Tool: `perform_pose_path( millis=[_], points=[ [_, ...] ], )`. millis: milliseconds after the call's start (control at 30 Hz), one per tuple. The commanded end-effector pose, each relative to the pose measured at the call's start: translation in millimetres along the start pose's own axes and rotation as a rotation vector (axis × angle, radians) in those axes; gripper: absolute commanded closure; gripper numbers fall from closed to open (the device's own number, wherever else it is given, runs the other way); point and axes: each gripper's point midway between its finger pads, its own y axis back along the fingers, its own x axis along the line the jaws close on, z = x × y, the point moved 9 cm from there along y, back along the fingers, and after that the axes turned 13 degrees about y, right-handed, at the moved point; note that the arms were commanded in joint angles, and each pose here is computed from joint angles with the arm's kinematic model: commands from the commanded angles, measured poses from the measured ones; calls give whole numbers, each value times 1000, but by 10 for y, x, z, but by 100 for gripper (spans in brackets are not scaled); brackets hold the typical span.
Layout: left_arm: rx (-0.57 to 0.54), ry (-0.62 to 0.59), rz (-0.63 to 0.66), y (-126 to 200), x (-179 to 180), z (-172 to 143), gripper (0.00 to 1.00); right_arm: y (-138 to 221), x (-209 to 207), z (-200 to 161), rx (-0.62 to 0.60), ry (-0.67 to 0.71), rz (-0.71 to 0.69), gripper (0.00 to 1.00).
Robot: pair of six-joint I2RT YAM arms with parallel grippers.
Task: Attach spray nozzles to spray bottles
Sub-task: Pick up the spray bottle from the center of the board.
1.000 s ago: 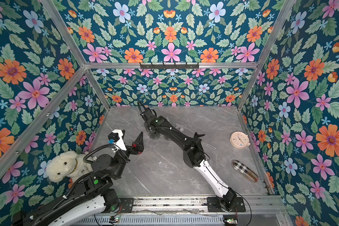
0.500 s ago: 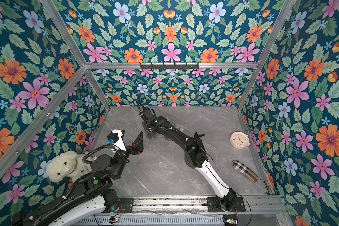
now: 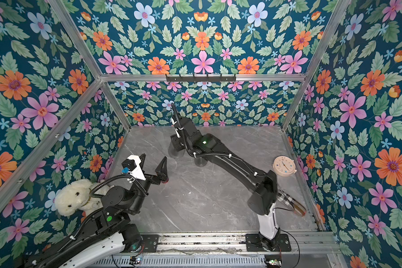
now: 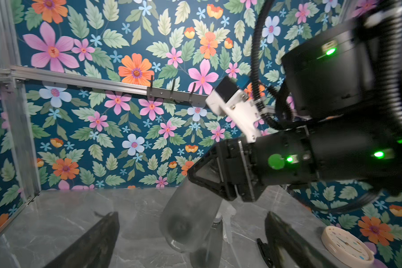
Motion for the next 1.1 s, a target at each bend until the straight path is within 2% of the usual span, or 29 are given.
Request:
perform_pose_path(
  millis=[0, 67, 233, 433, 567, 733, 900, 1067],
  points=[
    [39, -54, -179, -2, -163, -12, 0, 383, -45, 20, -33, -35, 23, 52],
    [83, -98, -259, -18, -243, -76, 0, 729, -84, -3, -30, -47, 41, 52],
    [177, -161, -544, 44, -461, -218, 0, 1298, -168, -264, 36, -47, 58, 52],
    [356, -236, -746, 57, -638, -412, 0, 1819, -195, -470, 103, -46, 142, 51],
    [439, -232, -810, -19, -742, -545, 0, 1931, -160, -522, 125, -39, 205, 51],
    [430, -181, -791, -115, -762, -608, 0, 1962, -72, -501, 84, -17, 271, 51],
    [456, -87, -858, -166, -775, -613, 1, 1909, -5, -437, 40, 2, 303, 51],
    [467, -57, -895, -165, -777, -622, 4, 1872, 30, -358, -10, -4, 329, 51]
  ],
)
